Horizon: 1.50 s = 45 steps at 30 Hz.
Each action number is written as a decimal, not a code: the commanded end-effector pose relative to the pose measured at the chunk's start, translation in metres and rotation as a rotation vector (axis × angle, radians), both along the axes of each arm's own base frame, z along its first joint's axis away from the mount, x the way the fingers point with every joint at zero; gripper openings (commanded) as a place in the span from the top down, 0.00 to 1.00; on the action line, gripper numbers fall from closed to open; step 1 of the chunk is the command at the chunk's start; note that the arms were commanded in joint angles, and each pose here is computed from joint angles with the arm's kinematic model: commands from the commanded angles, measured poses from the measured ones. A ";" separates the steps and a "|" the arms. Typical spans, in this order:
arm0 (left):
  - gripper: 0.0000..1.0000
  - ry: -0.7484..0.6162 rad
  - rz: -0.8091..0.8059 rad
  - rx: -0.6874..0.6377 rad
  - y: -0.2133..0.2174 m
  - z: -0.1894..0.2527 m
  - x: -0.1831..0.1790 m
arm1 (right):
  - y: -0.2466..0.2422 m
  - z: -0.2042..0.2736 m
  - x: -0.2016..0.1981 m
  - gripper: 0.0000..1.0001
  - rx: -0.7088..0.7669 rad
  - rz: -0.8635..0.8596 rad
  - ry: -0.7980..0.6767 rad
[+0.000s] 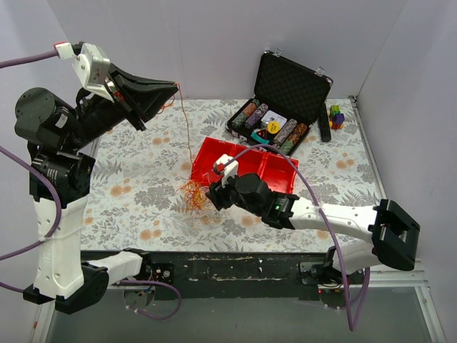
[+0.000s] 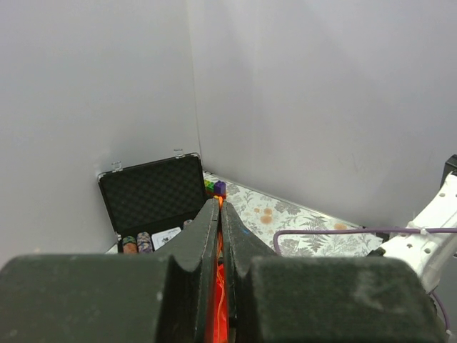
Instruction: Untangle the cables
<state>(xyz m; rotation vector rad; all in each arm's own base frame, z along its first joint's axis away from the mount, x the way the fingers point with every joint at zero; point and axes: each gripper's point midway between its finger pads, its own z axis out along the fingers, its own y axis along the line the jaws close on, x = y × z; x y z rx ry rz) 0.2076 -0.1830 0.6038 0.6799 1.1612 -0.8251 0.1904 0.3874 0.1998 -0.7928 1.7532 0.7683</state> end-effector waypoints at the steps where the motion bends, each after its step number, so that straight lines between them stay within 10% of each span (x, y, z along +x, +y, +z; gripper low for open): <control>1: 1.00 -0.055 -0.055 -0.002 -0.001 0.014 -0.023 | 0.017 0.039 0.027 0.44 0.057 -0.072 -0.133; 6: 1.00 -0.046 -0.083 0.012 -0.004 0.009 -0.026 | 0.042 0.047 0.031 0.51 0.053 -0.025 -0.150; 11: 1.00 -0.071 -0.033 0.019 0.001 0.009 -0.021 | 0.036 0.028 0.029 0.99 0.038 -0.040 -0.110; 18: 1.00 -0.150 0.243 -0.008 0.034 0.023 0.009 | -0.019 -0.002 0.026 0.99 -0.022 -0.169 -0.062; 25: 1.00 -0.280 0.958 -0.143 0.150 0.050 0.056 | -0.074 -0.029 0.011 0.99 -0.050 -0.268 0.019; 36: 1.00 -0.390 1.372 -0.157 0.212 0.059 0.065 | -0.181 -0.056 0.001 0.99 -0.103 -0.629 0.158; 45: 1.00 -0.292 0.953 -0.135 0.146 0.058 0.063 | -0.166 -0.051 -0.012 0.92 -0.121 -0.493 0.181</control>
